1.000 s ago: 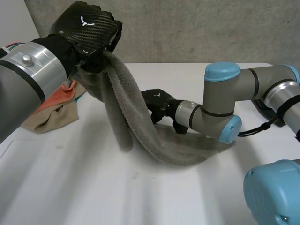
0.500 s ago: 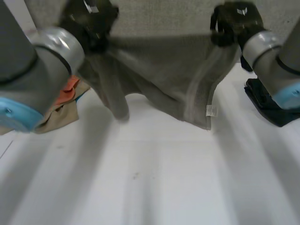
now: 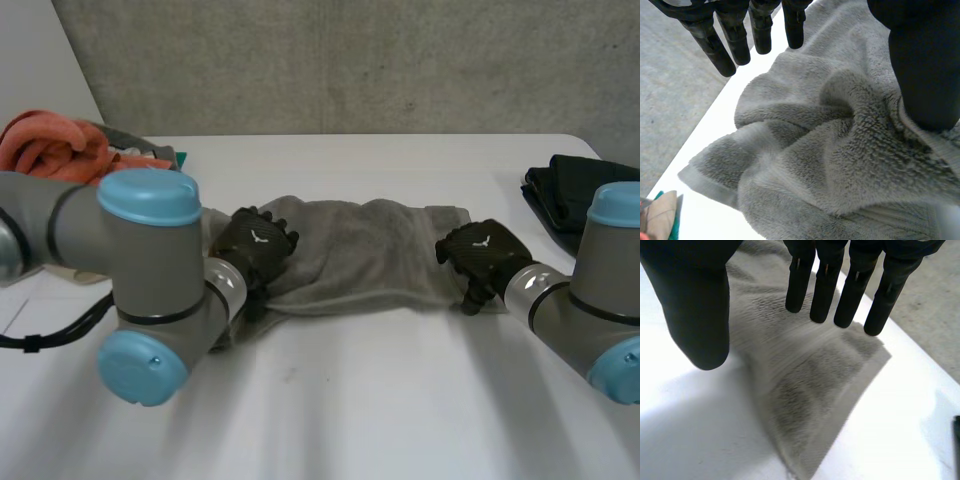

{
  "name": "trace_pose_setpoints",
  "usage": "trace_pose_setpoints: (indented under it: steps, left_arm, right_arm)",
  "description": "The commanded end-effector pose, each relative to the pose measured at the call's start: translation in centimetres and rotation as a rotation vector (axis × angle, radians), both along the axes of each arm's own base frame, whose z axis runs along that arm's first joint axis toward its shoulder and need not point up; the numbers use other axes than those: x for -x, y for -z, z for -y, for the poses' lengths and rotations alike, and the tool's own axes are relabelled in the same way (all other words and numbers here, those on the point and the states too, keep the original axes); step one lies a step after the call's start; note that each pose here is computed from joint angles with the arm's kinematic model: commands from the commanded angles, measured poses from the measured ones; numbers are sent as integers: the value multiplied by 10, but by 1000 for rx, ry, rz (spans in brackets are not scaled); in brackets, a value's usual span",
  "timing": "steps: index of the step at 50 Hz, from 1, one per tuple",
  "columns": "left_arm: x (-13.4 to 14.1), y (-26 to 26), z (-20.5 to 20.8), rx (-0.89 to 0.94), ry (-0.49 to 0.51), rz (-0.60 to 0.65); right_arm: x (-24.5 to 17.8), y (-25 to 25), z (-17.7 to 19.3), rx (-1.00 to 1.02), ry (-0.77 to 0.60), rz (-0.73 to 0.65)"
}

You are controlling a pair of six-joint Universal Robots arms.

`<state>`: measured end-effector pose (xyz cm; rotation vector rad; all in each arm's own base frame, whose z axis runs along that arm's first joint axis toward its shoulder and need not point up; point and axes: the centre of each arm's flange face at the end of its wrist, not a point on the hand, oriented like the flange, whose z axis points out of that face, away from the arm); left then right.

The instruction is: Fold the laundry.

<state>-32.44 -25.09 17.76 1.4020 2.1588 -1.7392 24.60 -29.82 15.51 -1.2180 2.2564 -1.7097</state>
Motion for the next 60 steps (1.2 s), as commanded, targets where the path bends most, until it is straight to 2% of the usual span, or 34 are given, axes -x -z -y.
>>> trace_pose_setpoints:
  steps: [1, 8, 13, 17, 21, 34, 48, 60]
  left_arm:
    - [-41, -27, -1, -20, -120, -91]
    - [-73, -28, -8, -71, -213, -131]
    - [-87, -10, -14, -186, -260, -153]
    - [-96, 3, -12, -264, -280, -151]
    - [-99, 14, -8, -318, -270, -153]
    - [-87, 42, 1, -337, -220, -92]
    - [-71, 44, 11, -174, -215, -43]
    - [-64, 46, 16, -139, -208, -39]
  right_arm:
    - [18, -39, 5, 55, 91, 64]
    - [35, -40, 17, 16, 114, 27]
    - [46, -30, 24, -97, 120, -9]
    - [48, -19, 22, -184, 104, -11]
    - [49, -6, 28, -184, 63, 6]
    - [43, 22, 42, -128, -10, 36]
    - [31, 38, 56, -53, -42, 27]
    - [24, 38, 70, 1, -13, 41]
